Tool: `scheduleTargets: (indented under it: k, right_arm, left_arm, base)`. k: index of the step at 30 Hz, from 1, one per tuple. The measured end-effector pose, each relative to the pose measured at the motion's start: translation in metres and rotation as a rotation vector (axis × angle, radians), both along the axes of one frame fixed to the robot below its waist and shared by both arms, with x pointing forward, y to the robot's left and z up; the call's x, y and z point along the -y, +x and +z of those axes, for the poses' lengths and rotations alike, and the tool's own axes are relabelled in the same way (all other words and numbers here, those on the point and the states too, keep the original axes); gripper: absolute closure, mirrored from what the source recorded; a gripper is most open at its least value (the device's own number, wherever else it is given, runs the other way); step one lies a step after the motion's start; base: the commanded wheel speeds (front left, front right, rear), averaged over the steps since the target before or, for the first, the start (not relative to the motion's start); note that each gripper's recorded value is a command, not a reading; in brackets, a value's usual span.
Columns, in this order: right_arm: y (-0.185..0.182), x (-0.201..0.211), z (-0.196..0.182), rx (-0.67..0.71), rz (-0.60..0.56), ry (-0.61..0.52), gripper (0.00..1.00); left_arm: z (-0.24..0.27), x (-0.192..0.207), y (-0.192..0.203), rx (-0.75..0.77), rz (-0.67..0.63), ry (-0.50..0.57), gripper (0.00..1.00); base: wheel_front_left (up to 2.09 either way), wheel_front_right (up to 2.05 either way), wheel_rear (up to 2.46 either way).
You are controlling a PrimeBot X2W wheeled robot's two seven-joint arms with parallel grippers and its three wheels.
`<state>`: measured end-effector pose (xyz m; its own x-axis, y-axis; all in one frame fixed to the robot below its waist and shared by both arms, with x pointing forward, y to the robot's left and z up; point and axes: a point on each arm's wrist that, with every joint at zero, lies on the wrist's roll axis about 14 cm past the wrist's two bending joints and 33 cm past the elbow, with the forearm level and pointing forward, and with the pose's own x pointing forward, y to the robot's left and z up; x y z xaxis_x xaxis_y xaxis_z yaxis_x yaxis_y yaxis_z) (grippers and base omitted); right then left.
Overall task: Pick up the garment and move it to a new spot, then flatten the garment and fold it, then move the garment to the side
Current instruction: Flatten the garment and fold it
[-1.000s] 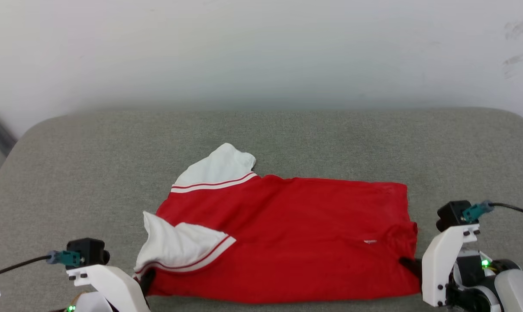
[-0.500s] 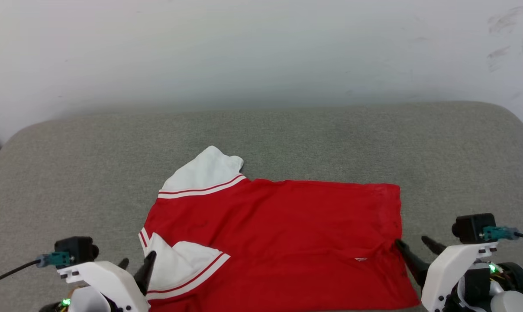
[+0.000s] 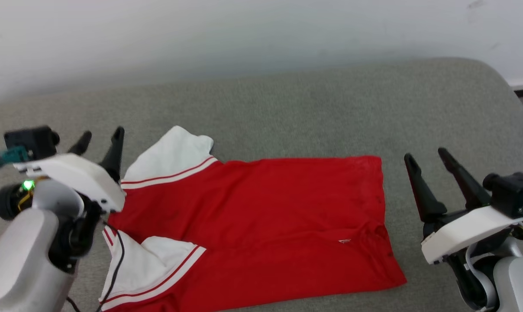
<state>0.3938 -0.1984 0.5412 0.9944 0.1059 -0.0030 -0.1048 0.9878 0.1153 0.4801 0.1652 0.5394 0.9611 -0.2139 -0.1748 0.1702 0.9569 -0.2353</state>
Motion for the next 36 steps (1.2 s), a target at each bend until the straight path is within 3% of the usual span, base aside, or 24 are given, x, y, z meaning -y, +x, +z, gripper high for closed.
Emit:
scheduleTargets:
  k: [5, 9, 10, 18, 27, 28, 29, 30, 32, 36]
  right_arm:
    - [0.017, 0.002, 0.002, 0.025, -0.015, -0.003, 0.0]
    - [0.033, 0.003, -0.004, 0.032, -0.023, -0.016, 0.0]
    - [0.037, 0.006, -0.011, 0.017, -0.031, -0.021, 0.0]
    - [0.039, 0.019, -0.032, -0.031, -0.077, -0.036, 0.0]
    - [0.037, 0.029, -0.067, -0.131, -0.12, -0.014, 0.0]
    - [0.036, 0.031, -0.071, -0.142, -0.126, -0.013, 0.0]
    - [0.036, 0.033, -0.073, -0.149, -0.132, -0.012, 0.0]
    - [0.035, 0.035, -0.075, -0.155, -0.137, -0.008, 0.0]
    - [0.033, 0.036, -0.081, -0.181, -0.144, 0.005, 0.0]
    - [0.033, 0.037, -0.084, -0.211, -0.143, 0.045, 0.0]
  left_arm:
    - [-0.001, 0.014, 0.043, -0.04, -0.053, 0.014, 0.0]
    - [-0.029, 0.021, 0.076, -0.186, -0.114, 0.045, 0.0]
    - [-0.048, 0.026, 0.086, -0.283, -0.154, 0.065, 0.0]
    - [-0.109, 0.038, 0.095, -0.61, -0.282, 0.167, 0.0]
    - [-0.164, 0.035, 0.1, -0.877, -0.304, 0.242, 0.0]
    - [-0.169, 0.036, 0.098, -0.911, -0.305, 0.239, 0.18]
    - [-0.172, 0.038, 0.096, -0.94, -0.308, 0.229, 0.49]
    - [-0.174, 0.039, 0.095, -0.959, -0.31, 0.223, 0.61]
    - [-0.177, 0.041, 0.095, -0.968, -0.308, 0.218, 1.0]
    - [-0.177, 0.047, 0.091, -0.951, -0.304, 0.198, 1.0]
  base:
    - [0.0, 0.0, 0.0]
    - [0.0, 0.0, 0.0]
    - [0.0, 0.0, 0.0]
    - [0.0, 0.0, 0.0]
    - [0.0, 0.0, 0.0]
    - [0.0, 0.0, 0.0]
    - [0.0, 0.0, 0.0]
    - [0.0, 0.0, 0.0]
    - [0.0, 0.0, 0.0]
    - [0.0, 0.0, 0.0]
